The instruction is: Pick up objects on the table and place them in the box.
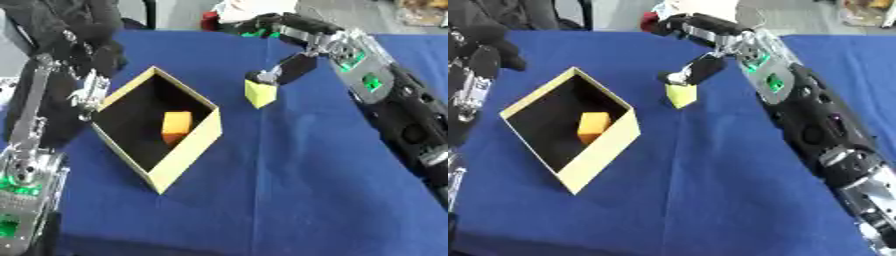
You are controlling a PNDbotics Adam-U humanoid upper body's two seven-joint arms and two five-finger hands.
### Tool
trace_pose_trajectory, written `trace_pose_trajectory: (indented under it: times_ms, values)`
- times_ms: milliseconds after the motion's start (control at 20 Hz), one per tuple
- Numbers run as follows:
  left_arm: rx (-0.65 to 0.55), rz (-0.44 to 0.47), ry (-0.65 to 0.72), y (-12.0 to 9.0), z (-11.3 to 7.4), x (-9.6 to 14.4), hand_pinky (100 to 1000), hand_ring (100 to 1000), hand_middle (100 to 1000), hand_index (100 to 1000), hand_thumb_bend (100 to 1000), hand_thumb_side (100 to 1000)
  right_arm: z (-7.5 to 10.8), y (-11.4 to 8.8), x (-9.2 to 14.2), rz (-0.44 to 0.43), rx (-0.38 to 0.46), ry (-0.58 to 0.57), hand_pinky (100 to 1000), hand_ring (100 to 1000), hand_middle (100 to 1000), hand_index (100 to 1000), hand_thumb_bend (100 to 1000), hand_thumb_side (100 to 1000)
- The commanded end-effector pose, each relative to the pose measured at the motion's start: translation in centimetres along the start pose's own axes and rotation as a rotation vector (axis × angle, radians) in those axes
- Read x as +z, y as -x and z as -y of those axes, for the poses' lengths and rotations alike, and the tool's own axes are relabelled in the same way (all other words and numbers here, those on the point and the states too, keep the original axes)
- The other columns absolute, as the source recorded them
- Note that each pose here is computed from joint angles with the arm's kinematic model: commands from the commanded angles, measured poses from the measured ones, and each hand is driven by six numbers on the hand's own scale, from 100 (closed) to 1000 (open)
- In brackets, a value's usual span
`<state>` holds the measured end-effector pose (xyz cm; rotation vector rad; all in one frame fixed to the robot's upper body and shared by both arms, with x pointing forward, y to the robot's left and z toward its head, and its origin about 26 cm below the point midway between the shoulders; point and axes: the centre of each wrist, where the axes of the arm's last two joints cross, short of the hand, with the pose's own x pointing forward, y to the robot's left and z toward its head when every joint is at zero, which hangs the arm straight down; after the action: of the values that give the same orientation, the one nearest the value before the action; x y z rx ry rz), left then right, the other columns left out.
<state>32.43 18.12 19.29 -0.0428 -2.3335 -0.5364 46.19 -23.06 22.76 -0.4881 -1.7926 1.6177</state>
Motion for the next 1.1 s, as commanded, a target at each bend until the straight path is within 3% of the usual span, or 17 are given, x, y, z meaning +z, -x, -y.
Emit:
trace_pose_trajectory:
  times_ms: [50,600,1100]
  values:
    - [-0.023,0.015,-0.004,-0.4,-0.6,-0.2,619,583,565,754,280,592,1.4,1.1,1.2,-0.043,0.011,0.011,836,925,881,972,364,399]
    - [-0.019,0.009,0.001,-0.3,-0.5,-0.1,618,582,564,754,279,597,0.0,4.4,2.8,-0.186,-0.029,0.015,836,928,896,975,348,436]
    - [-0.016,0.006,0.007,-0.2,-0.5,-0.1,617,581,563,755,280,601,-1.0,4.8,2.5,-0.24,-0.013,0.024,850,971,917,981,341,471]
